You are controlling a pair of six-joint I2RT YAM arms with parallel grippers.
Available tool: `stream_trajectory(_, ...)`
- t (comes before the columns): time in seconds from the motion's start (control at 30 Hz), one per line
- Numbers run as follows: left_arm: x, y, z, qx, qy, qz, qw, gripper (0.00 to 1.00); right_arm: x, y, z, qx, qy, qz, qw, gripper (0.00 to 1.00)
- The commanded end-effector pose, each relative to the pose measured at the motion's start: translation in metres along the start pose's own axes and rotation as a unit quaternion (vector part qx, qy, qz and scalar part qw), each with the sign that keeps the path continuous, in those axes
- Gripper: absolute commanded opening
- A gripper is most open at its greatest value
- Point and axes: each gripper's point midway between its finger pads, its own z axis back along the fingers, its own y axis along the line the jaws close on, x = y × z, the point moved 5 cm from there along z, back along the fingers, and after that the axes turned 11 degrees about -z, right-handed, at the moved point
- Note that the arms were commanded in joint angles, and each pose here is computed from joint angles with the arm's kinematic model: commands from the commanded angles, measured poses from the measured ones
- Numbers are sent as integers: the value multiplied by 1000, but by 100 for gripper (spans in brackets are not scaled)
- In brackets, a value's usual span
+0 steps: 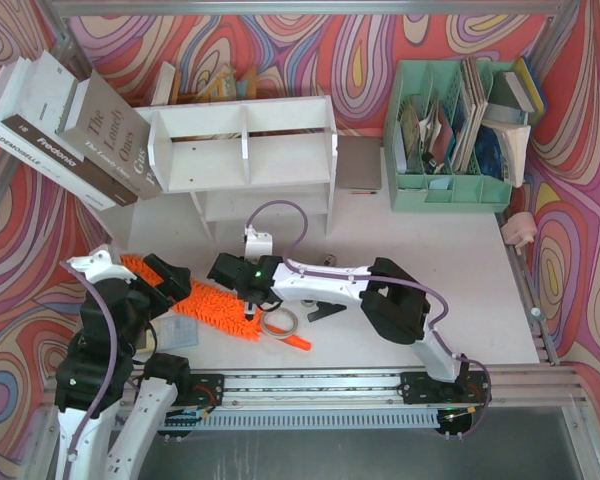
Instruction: Dust the bookshelf with a duster
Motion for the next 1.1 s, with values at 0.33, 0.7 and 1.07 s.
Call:
stream_trajectory(0.33, -3, 0, -3, 2, 8, -2, 1000, 98, 59, -52, -3, -67, -57, -35, 996, 35)
stream_trajectory(0.7, -3, 0, -5, 3, 12, -3, 1000, 98, 68, -75, -17, -94, -58, -41, 993, 36)
stream_trajectory(1.07, -3, 0, -6, 5, 16, -4, 1000, 98, 71, -77, -19, -95, -56, -34, 993, 54)
